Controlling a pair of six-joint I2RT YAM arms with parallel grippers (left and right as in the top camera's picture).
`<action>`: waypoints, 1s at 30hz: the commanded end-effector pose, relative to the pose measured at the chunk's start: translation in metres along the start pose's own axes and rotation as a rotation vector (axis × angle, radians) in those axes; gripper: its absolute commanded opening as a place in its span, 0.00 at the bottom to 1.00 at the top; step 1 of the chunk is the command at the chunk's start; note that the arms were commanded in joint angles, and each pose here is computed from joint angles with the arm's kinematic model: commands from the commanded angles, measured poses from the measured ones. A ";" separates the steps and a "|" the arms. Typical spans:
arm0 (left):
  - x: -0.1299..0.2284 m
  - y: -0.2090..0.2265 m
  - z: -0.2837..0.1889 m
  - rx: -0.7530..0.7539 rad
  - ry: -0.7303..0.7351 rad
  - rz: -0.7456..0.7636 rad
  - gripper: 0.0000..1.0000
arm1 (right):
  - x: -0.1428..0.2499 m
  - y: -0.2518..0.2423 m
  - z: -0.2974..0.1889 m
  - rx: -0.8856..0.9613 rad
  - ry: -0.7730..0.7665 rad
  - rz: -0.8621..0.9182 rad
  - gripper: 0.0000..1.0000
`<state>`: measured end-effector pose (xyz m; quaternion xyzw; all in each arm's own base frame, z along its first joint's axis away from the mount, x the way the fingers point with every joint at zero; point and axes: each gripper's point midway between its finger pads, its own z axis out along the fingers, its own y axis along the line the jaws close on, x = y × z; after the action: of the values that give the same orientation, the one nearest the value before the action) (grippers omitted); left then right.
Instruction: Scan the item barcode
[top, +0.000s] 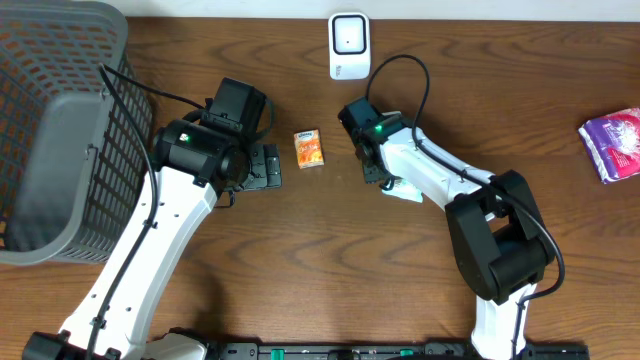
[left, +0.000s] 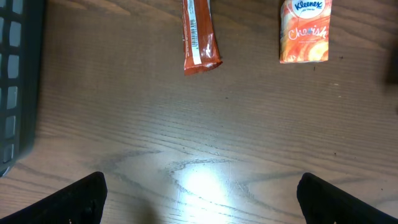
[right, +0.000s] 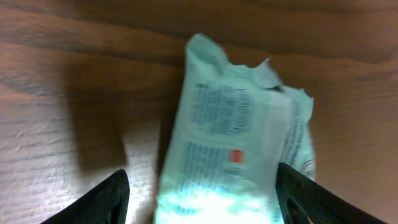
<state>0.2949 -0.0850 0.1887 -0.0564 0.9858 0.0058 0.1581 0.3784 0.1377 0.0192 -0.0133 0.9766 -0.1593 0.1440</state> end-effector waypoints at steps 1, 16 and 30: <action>-0.001 0.002 -0.001 -0.006 -0.003 0.011 0.98 | 0.016 0.002 0.015 -0.024 0.035 0.028 0.70; -0.001 0.002 -0.001 -0.006 -0.003 0.011 0.98 | 0.033 0.005 0.031 -0.227 0.193 0.142 0.38; -0.001 0.002 -0.001 -0.006 -0.003 0.011 0.98 | -0.025 0.053 -0.065 -1.093 0.249 0.131 0.02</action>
<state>0.2948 -0.0849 0.1887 -0.0564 0.9859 0.0059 0.1577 0.3832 0.1573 0.0213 0.0593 0.9803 0.1858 0.0320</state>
